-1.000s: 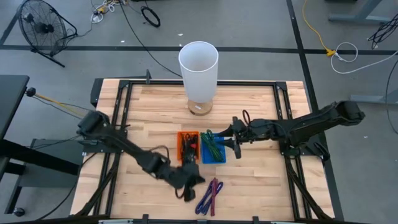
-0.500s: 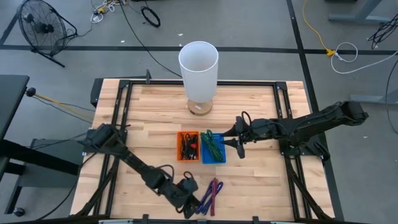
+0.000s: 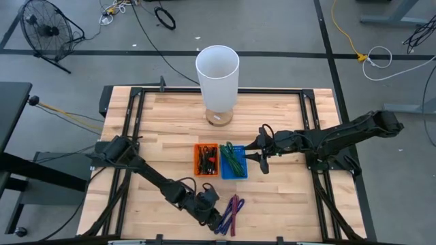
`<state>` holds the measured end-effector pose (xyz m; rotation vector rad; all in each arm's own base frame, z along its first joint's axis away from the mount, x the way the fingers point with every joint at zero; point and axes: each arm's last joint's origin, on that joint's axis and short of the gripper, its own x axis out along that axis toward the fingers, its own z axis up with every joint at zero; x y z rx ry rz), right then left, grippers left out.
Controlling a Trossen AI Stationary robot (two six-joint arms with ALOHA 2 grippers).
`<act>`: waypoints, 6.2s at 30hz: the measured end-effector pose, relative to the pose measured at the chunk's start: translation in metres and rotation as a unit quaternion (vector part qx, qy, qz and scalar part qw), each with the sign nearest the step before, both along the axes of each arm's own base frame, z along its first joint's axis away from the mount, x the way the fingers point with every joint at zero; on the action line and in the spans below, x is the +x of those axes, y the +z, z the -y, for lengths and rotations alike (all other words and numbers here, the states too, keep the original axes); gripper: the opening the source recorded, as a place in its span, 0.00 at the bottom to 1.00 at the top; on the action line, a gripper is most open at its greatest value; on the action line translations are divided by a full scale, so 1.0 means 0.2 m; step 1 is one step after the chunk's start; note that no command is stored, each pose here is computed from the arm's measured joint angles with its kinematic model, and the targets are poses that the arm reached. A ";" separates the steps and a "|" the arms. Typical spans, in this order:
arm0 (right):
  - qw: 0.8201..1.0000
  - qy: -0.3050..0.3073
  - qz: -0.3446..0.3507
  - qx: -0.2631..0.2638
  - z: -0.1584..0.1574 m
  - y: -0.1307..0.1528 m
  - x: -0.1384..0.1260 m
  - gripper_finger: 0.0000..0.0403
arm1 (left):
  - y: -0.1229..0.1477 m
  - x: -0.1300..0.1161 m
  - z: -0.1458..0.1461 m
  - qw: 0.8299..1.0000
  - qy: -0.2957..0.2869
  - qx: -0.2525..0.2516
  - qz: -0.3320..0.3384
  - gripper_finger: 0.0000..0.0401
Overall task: Pick & Place USB Port
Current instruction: Put the blue USB cable into the blue bin
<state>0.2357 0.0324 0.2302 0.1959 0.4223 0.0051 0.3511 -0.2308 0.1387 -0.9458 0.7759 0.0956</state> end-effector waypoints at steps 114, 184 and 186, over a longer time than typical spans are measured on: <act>0.996 -0.029 0.080 0.020 0.00 0.07 0.03 0.39 | 0.75 0.10 -0.65 0.919 0.006 0.385 0.088 0.01; 0.995 -0.048 0.088 0.026 0.00 0.08 0.04 0.01 | 0.87 0.02 -0.83 0.908 -0.037 0.411 0.078 0.04; 0.996 -0.049 0.076 0.026 0.00 0.07 0.03 0.01 | 0.87 0.01 -0.83 0.907 -0.039 0.412 0.071 0.04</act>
